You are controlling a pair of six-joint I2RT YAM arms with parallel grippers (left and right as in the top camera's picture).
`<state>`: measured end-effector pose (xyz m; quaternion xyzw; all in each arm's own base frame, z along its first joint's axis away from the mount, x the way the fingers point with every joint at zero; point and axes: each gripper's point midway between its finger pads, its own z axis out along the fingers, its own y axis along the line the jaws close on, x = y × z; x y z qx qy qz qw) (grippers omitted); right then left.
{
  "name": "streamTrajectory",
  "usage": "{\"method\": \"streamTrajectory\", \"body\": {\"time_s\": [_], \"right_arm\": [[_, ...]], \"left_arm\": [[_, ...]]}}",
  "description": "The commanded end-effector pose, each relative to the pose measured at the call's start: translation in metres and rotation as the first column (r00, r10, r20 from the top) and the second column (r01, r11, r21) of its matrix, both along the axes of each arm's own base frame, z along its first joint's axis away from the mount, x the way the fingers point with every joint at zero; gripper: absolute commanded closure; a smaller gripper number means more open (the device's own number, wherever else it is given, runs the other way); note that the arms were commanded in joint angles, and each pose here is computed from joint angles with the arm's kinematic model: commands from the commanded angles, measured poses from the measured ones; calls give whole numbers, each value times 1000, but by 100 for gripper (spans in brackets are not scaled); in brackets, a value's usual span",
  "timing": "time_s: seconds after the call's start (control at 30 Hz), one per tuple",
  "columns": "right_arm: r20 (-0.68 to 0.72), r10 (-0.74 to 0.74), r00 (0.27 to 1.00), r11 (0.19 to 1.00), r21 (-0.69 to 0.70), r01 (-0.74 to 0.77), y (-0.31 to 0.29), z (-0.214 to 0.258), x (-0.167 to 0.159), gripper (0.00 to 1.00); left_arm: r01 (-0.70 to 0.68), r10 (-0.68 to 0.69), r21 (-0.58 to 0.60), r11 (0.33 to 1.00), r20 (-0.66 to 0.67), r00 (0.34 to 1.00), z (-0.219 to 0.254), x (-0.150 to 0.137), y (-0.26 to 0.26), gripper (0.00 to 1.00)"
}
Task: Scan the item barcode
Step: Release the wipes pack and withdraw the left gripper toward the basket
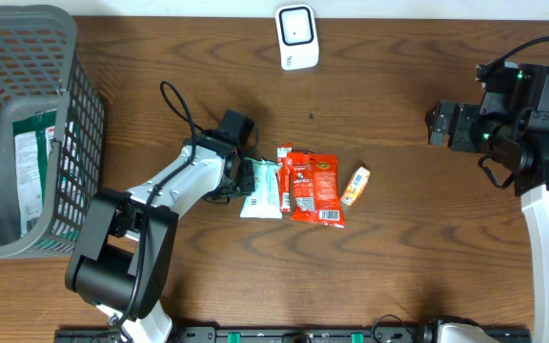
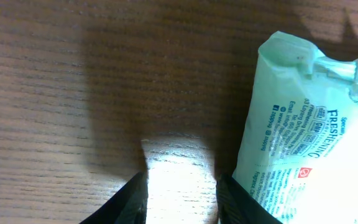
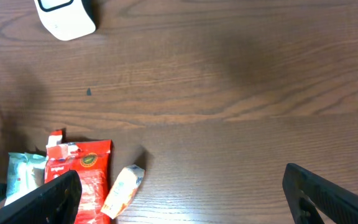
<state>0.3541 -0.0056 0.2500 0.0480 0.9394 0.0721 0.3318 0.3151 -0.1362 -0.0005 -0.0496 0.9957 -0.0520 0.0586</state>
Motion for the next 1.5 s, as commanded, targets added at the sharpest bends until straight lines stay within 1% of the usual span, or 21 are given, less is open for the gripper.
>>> {"method": "streamTrajectory", "body": {"time_s": [0.0,0.1,0.13,0.2,0.27,0.3,0.4,0.57,0.8,0.83,0.87,0.97,1.0,1.03,1.07,1.1,1.2,1.23,1.33,1.4,1.47], "right_arm": [[20,-10,1000,1000,5,10,-1,8,1,1],[20,-10,1000,1000,5,10,-1,8,1,1],[20,-10,1000,1000,5,10,-1,8,1,1],[20,-10,1000,1000,5,10,-1,8,1,1],[20,-10,1000,1000,5,10,-1,8,1,1],[20,-10,1000,1000,5,10,-1,8,1,1],[20,-10,1000,1000,5,10,-1,8,1,1],[20,-10,1000,1000,5,10,-1,8,1,1],[20,-10,1000,1000,5,10,-1,8,1,1],[20,-10,1000,1000,5,10,-1,8,1,1],[20,-10,1000,1000,5,10,-1,8,1,1],[20,-10,1000,1000,5,10,-1,8,1,1],[20,-10,1000,1000,5,10,-1,8,1,1],[20,-10,1000,1000,5,10,-1,8,1,1],[20,-10,1000,1000,5,10,-1,8,1,1],[20,-10,1000,1000,5,10,-1,8,1,1],[20,-10,1000,1000,5,10,-1,8,1,1],[20,-10,1000,1000,5,10,-1,8,1,1],[20,-10,1000,1000,5,10,-1,8,1,1],[20,-10,1000,1000,5,10,-1,8,1,1],[20,-10,1000,1000,5,10,-1,8,1,1]], "left_arm": [[0,0,-3,1000,-17,1000,0,-4,0,59],[6,-6,-6,1000,-1,1000,14,0,0,53],[6,-6,-14,1000,16,1000,22,4,-1,49],[8,-6,-29,1000,53,999,39,9,-4,40],[9,-4,-45,999,93,996,55,11,-5,28],[10,-4,-49,999,106,994,62,11,-4,24],[12,-3,-62,998,141,990,80,8,-3,22],[14,0,-76,997,175,985,100,3,-1,21],[12,1,-73,997,177,984,100,3,0,21],[12,1,-74,997,177,984,100,3,-1,13],[12,1,-74,997,177,984,100,3,-1,10],[12,0,-69,998,160,987,99,-1,1,10],[14,-2,-76,997,156,988,100,-2,0,23],[17,-2,-87,996,170,985,103,0,-2,42],[26,-8,-92,995,197,980,112,5,-3,75],[25,-5,-96,995,209,978,119,7,-2,93],[10,14,-93,996,261,965,161,16,7,93],[-6,24,-61,998,299,954,188,22,18,93],[-37,19,39,999,391,920,245,33,48,93],[-104,42,110,988,459,887,282,39,76,93],[-207,85,176,962,530,844,316,42,112,93]]}}
